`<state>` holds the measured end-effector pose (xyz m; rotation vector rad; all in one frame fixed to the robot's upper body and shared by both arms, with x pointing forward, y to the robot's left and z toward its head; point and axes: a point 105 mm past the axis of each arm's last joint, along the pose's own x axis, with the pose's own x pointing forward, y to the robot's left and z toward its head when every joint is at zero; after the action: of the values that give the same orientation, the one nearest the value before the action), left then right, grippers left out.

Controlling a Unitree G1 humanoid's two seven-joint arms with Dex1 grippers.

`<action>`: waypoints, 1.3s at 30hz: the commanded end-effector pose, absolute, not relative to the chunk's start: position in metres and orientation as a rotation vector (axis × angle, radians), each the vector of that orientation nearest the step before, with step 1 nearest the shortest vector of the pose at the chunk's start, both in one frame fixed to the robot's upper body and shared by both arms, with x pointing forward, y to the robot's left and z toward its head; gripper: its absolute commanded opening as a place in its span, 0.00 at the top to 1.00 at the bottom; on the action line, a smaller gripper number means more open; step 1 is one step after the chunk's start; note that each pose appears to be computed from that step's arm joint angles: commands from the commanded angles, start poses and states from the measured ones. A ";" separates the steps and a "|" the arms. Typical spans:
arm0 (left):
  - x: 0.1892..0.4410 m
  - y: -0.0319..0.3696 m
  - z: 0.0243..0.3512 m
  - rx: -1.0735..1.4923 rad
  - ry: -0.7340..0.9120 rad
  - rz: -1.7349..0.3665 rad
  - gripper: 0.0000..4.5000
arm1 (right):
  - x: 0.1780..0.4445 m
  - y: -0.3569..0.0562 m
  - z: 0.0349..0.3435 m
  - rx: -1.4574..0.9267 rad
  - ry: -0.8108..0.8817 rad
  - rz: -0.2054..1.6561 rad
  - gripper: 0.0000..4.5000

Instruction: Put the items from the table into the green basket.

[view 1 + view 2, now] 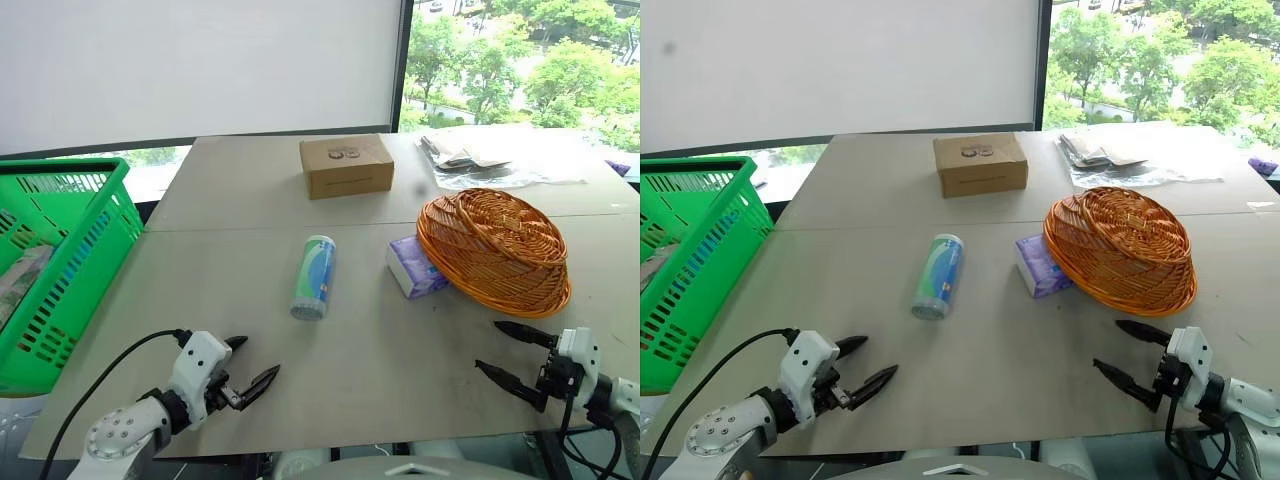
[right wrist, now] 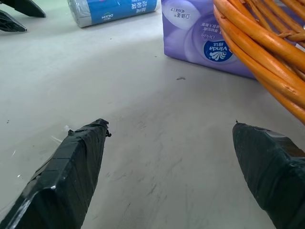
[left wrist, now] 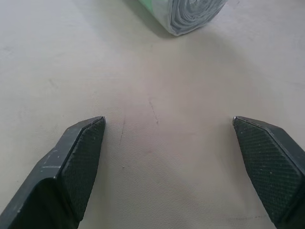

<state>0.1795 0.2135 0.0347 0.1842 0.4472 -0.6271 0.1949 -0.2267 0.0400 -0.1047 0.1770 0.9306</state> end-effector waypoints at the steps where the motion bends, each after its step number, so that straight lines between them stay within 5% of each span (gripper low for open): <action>1: 0.181 0.216 0.036 0.185 0.433 -0.622 0.02 | 0.200 -0.226 0.050 -0.126 0.133 0.933 0.00; 23: 0.187 0.210 0.042 0.204 0.385 -0.640 0.02 | 0.210 -0.219 0.059 -0.106 0.104 0.938 0.00; 31: 0.198 0.181 0.121 0.108 0.191 -0.848 0.02 | 0.242 -0.209 0.082 -0.175 0.066 0.896 0.00; 39: 0.212 0.169 0.167 0.199 0.094 -0.928 0.02 | 0.313 -0.264 0.136 -0.113 -0.172 0.444 0.00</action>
<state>0.2128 0.1744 0.1558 0.1747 0.1327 -0.9104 0.3056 -0.2461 0.1155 -0.1273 -0.0904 0.5550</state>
